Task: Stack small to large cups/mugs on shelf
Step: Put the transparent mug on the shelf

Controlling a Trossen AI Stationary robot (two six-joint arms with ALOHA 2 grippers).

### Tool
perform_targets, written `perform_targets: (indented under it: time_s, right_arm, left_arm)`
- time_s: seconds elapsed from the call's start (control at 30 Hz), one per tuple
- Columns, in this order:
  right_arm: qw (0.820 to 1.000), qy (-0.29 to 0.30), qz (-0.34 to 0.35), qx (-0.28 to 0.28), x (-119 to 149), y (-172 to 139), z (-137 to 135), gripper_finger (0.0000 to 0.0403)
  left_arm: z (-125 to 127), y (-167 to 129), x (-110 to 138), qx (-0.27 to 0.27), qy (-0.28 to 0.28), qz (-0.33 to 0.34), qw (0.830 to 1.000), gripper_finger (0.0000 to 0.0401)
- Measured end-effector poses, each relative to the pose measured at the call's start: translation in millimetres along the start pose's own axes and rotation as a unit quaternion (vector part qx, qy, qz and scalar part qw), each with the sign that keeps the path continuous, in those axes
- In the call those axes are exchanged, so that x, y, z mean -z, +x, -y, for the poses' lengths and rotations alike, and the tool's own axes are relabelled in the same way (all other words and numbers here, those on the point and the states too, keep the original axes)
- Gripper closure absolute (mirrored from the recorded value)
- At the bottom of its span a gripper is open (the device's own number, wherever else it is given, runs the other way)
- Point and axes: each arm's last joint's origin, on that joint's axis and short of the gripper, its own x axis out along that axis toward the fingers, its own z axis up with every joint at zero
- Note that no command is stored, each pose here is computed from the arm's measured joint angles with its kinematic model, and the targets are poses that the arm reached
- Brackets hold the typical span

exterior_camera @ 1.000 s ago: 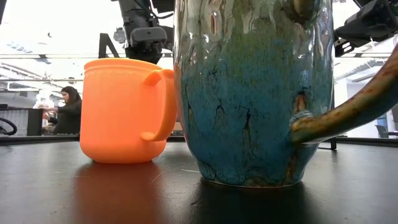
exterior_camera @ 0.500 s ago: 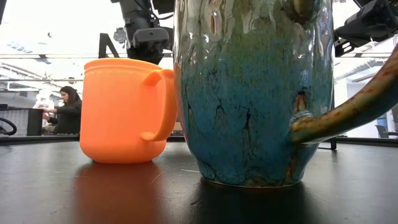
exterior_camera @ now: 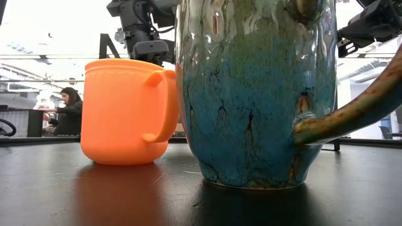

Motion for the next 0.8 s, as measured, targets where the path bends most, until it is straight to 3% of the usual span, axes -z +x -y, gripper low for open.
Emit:
perform_targets:
  time_s: [0.8]
  right_arm:
    - [1.000,-0.002,0.000,0.000,0.0,0.0,0.0,0.0403]
  left_arm:
    - [15.9,-4.1,3.3,0.005,0.014,0.014,1.000,0.0374]
